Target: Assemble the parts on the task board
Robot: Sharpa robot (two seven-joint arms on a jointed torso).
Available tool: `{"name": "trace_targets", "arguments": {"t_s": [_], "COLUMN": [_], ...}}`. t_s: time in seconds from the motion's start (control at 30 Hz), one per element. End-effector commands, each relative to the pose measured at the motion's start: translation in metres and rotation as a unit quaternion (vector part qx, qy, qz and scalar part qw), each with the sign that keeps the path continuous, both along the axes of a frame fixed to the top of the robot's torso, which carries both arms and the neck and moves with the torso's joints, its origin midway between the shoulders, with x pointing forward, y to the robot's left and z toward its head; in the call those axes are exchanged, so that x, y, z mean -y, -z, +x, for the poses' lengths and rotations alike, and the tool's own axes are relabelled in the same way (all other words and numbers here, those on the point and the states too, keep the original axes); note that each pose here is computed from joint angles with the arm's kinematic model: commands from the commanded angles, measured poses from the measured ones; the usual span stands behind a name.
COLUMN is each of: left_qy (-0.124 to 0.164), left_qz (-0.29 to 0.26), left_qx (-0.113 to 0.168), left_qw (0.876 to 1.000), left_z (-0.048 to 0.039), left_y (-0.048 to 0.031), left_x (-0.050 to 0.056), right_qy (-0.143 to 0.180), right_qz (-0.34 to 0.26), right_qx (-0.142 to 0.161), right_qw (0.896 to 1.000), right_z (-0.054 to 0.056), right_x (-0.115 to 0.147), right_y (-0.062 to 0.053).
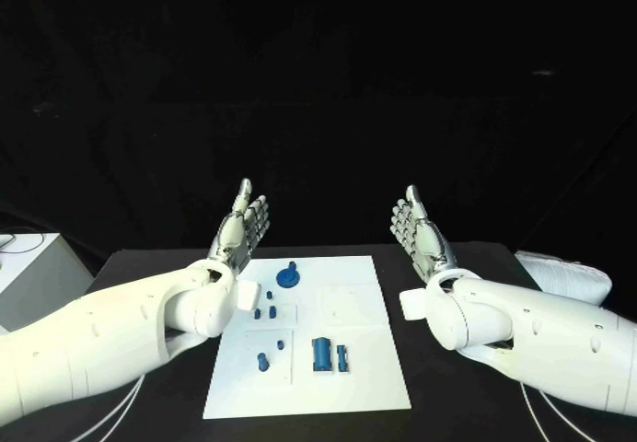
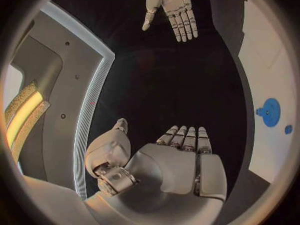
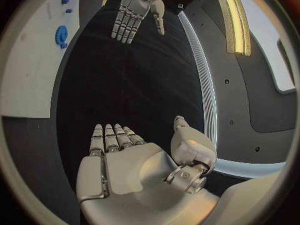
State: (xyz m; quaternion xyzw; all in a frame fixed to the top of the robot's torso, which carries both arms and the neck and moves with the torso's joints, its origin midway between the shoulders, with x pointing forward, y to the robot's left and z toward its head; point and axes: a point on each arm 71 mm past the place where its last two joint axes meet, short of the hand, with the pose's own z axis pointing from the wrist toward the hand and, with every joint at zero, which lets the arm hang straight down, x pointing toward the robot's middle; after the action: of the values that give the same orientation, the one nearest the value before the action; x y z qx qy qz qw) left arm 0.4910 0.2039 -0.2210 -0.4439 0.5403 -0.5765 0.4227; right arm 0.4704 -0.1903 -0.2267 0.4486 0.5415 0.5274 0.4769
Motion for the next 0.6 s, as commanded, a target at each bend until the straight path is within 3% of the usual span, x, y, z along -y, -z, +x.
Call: {"name": "trace_targets", "arguments": {"t_s": [0.03, 0.13, 0.27, 0.6], "left_qy": [-0.086, -0.102, -0.112, -0.116], "left_qz": [0.018, 0.021, 0.023, 0.024], "left_qx": [0.004, -0.002, -0.007, -0.008], "left_qw": [0.996, 0.995, 0.993, 0.993], "left_z": [-0.0086, -0.0189, -0.0265, -0.0293], "left_y": [0.0001, 0.0018, 0.0029, 0.0032], "left_x": [-0.001, 0.005, 0.010, 0.011], "right_qy": [0.059, 0.063, 0.063, 0.063], "right_qz": [0.021, 0.026, 0.026, 0.026], "right_qx": [-0.005, -0.008, -0.008, -0.008], "right_qw": [0.998, 0.998, 0.998, 0.998], "right_z": [-0.006, -0.009, -0.009, -0.009], "right_x": [0.004, 0.002, 0.002, 0.002], "right_y": [-0.001, -0.003, -0.003, -0.003]}}
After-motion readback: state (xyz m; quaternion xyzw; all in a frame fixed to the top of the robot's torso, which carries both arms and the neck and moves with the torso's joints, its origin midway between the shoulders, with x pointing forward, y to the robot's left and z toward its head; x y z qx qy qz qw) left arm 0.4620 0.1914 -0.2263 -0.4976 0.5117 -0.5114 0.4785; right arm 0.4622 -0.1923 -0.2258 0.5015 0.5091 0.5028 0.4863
